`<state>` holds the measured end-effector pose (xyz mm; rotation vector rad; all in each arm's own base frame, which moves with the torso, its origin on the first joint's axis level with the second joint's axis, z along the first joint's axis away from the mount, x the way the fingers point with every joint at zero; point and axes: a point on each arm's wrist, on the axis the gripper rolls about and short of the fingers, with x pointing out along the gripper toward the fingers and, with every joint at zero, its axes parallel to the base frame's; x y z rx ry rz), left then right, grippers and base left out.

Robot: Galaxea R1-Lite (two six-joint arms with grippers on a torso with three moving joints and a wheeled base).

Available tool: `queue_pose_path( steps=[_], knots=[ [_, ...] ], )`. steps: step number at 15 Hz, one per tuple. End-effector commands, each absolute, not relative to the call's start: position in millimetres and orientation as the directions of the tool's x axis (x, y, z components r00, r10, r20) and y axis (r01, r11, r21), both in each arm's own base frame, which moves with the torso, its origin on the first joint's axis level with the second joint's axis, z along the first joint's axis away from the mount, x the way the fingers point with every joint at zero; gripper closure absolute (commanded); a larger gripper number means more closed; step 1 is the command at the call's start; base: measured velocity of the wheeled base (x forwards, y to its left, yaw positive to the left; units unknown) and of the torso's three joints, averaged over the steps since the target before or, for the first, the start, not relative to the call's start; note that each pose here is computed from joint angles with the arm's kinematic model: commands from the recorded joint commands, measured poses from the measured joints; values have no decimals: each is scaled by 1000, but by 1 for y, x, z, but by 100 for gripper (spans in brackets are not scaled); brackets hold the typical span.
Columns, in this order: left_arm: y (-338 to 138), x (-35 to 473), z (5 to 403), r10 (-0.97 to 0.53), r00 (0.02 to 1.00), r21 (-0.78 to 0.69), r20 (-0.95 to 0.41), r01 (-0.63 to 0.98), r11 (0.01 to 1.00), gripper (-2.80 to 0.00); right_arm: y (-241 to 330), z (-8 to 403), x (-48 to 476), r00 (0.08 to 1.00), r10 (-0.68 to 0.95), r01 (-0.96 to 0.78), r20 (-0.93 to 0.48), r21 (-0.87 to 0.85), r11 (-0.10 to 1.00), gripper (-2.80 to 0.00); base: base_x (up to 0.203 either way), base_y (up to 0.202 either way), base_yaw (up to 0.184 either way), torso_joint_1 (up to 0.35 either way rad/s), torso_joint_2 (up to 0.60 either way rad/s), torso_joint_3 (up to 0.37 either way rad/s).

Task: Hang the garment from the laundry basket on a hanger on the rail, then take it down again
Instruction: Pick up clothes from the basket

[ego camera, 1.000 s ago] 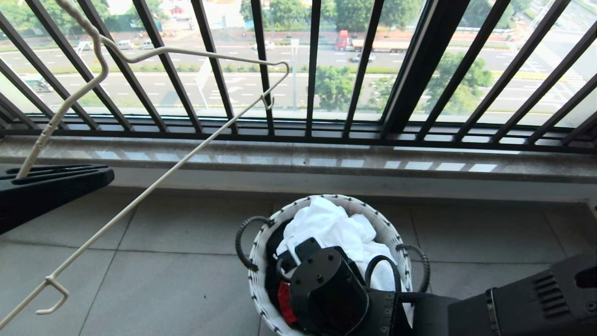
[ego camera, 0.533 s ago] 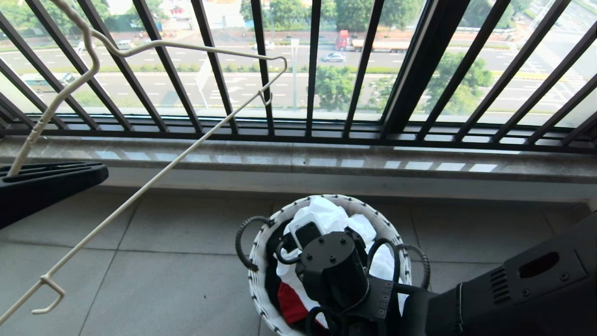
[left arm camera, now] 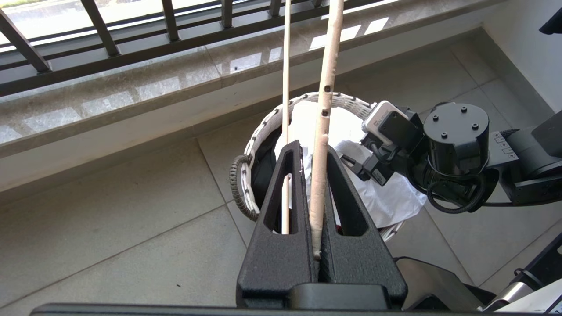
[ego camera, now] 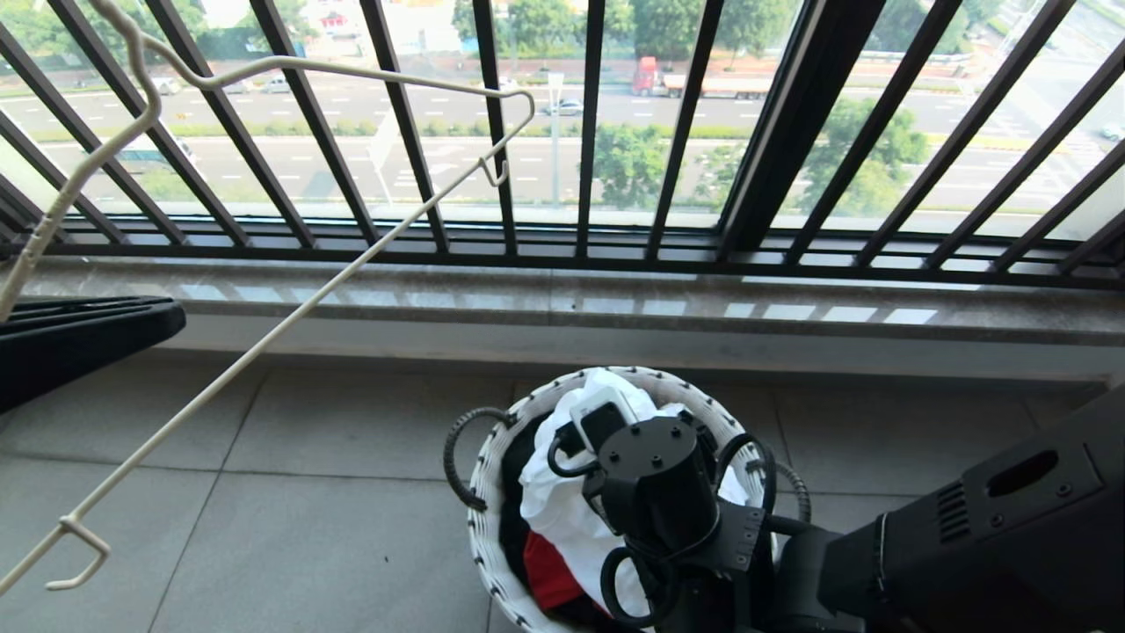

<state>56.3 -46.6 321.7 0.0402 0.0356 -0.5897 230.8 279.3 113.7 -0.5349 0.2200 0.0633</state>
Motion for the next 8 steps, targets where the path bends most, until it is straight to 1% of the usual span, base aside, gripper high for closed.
queue_pose_path(
  steps=[1, 6, 8],
  knots=[
    [-45, 55, 322, -554, 832, 27, -38, 555, 831, 0, 272, 123, 233, 978, -14, -93, -210, -491, 866, -280, 0, 0, 0, 0, 0, 0],
    [-44, 53, 323, -555, 831, 41, -32, 556, 830, 0, 253, 152, 227, 981, -29, -66, -191, -474, 878, -280, 0, 0, 0, 0, 0, 0],
    [-43, 53, 323, -556, 831, 41, -29, 556, 830, 0, 245, 154, 229, 980, -51, -49, -194, -478, 877, -280, 0, 0, 0, 0, 0, 0]
  ],
)
